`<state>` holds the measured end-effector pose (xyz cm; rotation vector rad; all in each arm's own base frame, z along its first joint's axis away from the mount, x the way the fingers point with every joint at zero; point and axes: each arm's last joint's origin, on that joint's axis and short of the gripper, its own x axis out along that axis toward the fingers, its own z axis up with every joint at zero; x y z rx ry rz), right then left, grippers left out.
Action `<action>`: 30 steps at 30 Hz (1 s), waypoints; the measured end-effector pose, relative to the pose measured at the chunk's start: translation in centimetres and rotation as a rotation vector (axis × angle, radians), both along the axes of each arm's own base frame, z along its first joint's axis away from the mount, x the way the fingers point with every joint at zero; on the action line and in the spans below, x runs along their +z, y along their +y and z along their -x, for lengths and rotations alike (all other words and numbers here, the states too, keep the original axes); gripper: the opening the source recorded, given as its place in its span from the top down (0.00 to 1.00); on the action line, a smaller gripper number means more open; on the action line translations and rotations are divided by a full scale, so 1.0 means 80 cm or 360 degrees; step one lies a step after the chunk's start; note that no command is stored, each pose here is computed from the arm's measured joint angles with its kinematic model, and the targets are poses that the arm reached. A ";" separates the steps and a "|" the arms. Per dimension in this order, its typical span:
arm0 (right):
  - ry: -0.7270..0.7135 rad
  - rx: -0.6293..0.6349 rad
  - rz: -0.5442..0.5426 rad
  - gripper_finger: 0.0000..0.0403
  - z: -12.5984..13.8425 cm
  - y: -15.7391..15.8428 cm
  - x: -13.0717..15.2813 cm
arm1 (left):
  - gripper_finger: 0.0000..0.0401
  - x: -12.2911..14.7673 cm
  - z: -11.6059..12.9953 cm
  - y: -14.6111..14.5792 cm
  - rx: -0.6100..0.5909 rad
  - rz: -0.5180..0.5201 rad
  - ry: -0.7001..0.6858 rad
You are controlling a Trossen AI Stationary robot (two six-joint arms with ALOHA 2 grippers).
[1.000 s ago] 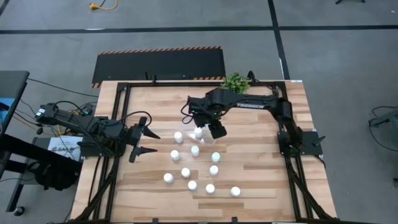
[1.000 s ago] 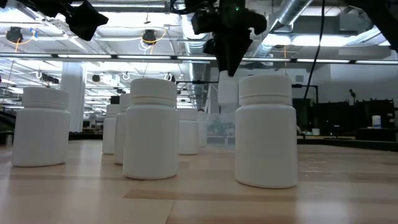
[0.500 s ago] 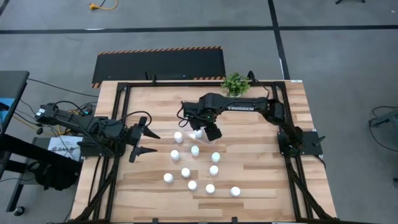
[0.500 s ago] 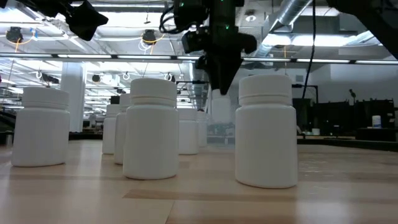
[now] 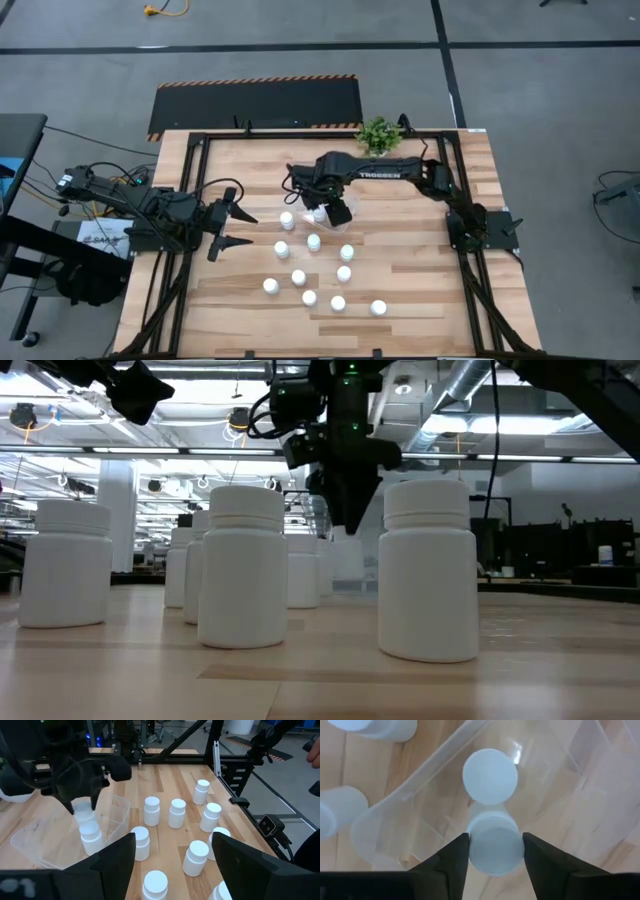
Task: Pick and place pill bottles into a basket
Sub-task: Put the pill bottle into the bin
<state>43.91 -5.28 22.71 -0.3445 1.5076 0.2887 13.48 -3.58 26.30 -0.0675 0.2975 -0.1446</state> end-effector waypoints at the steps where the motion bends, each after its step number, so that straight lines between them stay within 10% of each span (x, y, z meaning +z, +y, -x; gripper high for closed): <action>1: 0.0000 -0.0003 -0.0001 0.60 0.000 -0.001 0.000 | 0.37 0.000 0.000 0.000 0.0000 0.0000 0.0000; 30: 0.0078 -0.0008 0.0008 0.49 0.007 0.000 0.004 | 0.37 0.000 0.000 0.000 -0.0001 0.0000 0.0000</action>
